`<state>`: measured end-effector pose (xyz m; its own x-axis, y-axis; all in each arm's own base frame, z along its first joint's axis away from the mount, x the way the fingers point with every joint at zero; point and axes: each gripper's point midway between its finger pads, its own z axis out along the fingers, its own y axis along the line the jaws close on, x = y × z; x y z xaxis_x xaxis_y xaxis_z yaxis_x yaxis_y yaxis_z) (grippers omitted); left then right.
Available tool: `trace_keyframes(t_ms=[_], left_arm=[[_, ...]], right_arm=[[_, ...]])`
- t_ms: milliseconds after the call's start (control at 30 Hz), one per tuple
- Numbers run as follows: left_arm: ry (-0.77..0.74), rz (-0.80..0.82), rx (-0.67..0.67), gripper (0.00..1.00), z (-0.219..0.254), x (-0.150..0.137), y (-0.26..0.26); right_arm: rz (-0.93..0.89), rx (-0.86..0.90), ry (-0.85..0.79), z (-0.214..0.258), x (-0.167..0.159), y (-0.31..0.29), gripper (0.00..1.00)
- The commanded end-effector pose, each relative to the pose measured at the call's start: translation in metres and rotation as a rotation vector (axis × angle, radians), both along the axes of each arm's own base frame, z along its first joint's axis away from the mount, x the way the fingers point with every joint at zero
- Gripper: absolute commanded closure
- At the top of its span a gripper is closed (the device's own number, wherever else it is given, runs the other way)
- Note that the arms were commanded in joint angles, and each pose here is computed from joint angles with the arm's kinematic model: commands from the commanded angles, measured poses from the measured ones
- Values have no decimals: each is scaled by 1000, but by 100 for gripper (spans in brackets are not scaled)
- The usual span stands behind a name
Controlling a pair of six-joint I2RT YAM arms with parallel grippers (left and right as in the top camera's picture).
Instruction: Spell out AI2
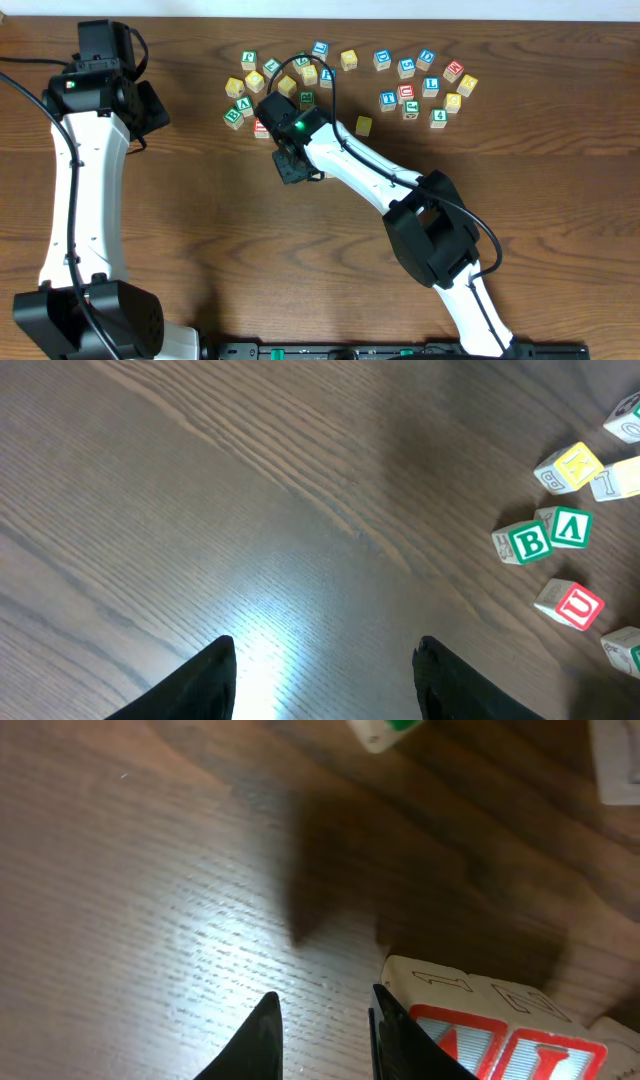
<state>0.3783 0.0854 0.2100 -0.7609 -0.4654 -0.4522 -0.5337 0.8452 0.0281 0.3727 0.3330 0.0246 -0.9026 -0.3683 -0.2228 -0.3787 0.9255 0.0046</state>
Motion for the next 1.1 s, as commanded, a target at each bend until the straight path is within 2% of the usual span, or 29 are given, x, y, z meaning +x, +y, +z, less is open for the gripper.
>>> trace_keyframes(t_ms=[0, 500, 867, 967, 1067], left_arm=[[6, -6, 7, 44, 0, 2, 1], [6, -6, 7, 44, 0, 2, 1], [10, -6, 7, 44, 0, 1, 1], [9, -6, 7, 44, 0, 1, 1], [9, -5, 7, 44, 0, 1, 1]], right_arm=[[-95, -41, 2, -13, 2, -11, 76], [-216, -17, 66, -15, 0, -23, 73], [-289, -10, 113, -16, -4, -30, 62], [-267, 8, 92, -6, 1, -27, 57], [-241, 52, 42, 22, 14, -26, 55]])
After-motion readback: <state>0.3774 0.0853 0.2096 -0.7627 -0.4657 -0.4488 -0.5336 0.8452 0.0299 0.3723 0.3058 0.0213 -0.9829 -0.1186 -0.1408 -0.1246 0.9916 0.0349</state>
